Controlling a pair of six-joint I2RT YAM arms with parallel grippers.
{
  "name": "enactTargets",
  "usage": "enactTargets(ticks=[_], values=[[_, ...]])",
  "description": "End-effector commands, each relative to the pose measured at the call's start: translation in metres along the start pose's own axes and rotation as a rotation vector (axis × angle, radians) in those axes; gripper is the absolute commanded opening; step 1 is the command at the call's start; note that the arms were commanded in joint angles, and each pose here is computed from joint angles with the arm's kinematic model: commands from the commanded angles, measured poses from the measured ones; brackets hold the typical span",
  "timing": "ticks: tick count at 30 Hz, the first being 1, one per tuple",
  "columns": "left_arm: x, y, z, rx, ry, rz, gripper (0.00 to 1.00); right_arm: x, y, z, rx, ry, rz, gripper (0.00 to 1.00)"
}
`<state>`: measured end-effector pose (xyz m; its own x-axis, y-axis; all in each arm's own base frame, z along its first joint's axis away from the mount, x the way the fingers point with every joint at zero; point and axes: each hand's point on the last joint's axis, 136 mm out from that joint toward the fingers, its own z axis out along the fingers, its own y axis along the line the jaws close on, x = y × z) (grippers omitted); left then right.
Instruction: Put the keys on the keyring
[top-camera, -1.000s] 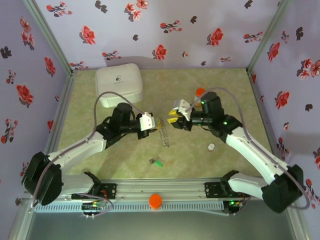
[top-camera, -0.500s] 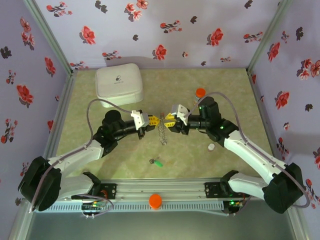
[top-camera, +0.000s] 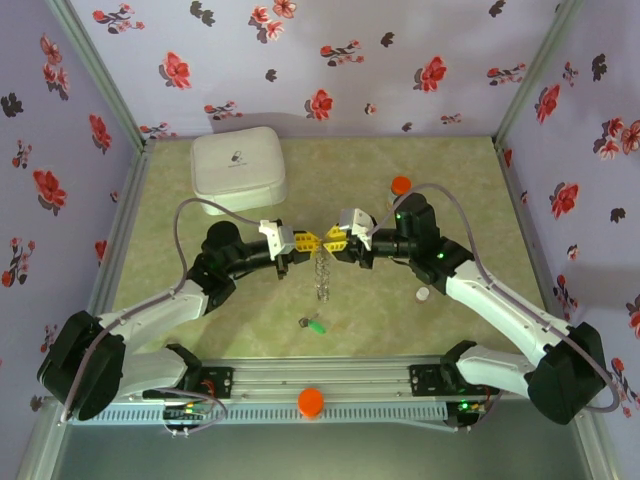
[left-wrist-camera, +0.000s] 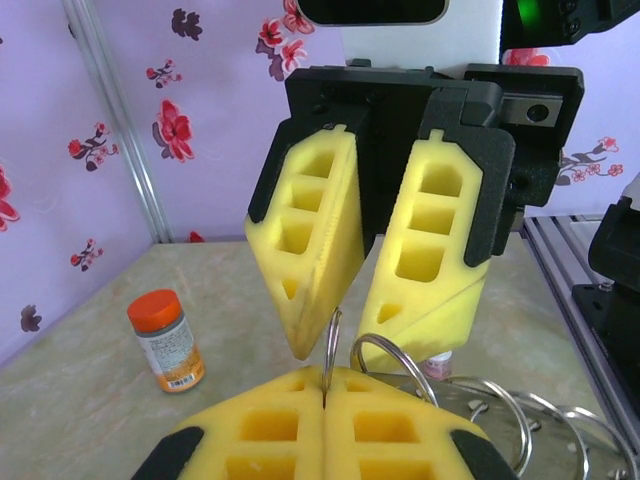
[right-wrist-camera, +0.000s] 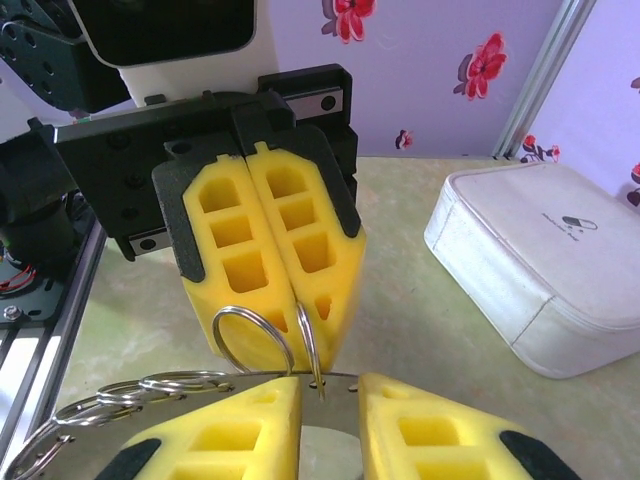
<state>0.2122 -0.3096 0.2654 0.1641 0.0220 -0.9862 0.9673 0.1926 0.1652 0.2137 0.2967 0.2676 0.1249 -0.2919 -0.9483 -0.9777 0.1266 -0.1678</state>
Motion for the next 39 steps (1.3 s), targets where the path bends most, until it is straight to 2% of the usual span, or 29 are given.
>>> enactTargets(ticks=[1,4,8,11,15,17,19,22,26,30,34,39], values=[[-0.013,0.004,-0.003,-0.026,-0.043,0.061,0.0,-0.008,-0.005,-0.003,0.037,0.002,-0.015,0.3],[-0.01,0.019,-0.007,-0.131,-0.012,0.163,0.0,0.006,-0.014,-0.011,0.132,0.063,0.002,0.33],[-0.011,0.039,-0.009,-0.246,0.037,0.327,0.0,0.016,-0.018,-0.025,0.23,0.089,0.142,0.42],[-0.014,0.047,-0.006,-0.281,0.041,0.398,0.0,0.011,-0.029,-0.034,0.329,0.026,0.419,0.45],[-0.017,0.051,-0.002,-0.297,0.019,0.416,0.0,0.016,-0.047,-0.046,0.472,-0.013,0.843,0.41],[-0.018,0.05,0.0,-0.287,0.003,0.385,0.0,0.009,-0.043,-0.042,0.424,-0.016,0.907,0.41],[-0.018,0.044,0.002,-0.245,-0.008,0.342,0.0,-0.007,-0.03,-0.037,0.315,-0.028,0.85,0.44],[-0.017,0.034,0.003,-0.176,-0.031,0.253,0.0,-0.005,-0.031,-0.042,0.337,0.002,0.664,0.45],[-0.014,0.021,0.003,-0.071,-0.058,0.124,0.0,0.0,-0.036,-0.039,0.357,0.026,0.416,0.41],[-0.012,0.013,0.006,-0.009,-0.072,0.072,0.0,-0.011,-0.029,-0.032,0.298,-0.049,0.178,0.37],[-0.009,0.01,0.007,0.013,-0.069,0.061,0.0,-0.014,-0.011,-0.022,0.173,-0.059,0.059,0.33],[-0.007,0.007,0.007,0.03,-0.068,0.054,0.0,-0.007,0.004,-0.015,0.082,-0.032,0.015,0.31]])
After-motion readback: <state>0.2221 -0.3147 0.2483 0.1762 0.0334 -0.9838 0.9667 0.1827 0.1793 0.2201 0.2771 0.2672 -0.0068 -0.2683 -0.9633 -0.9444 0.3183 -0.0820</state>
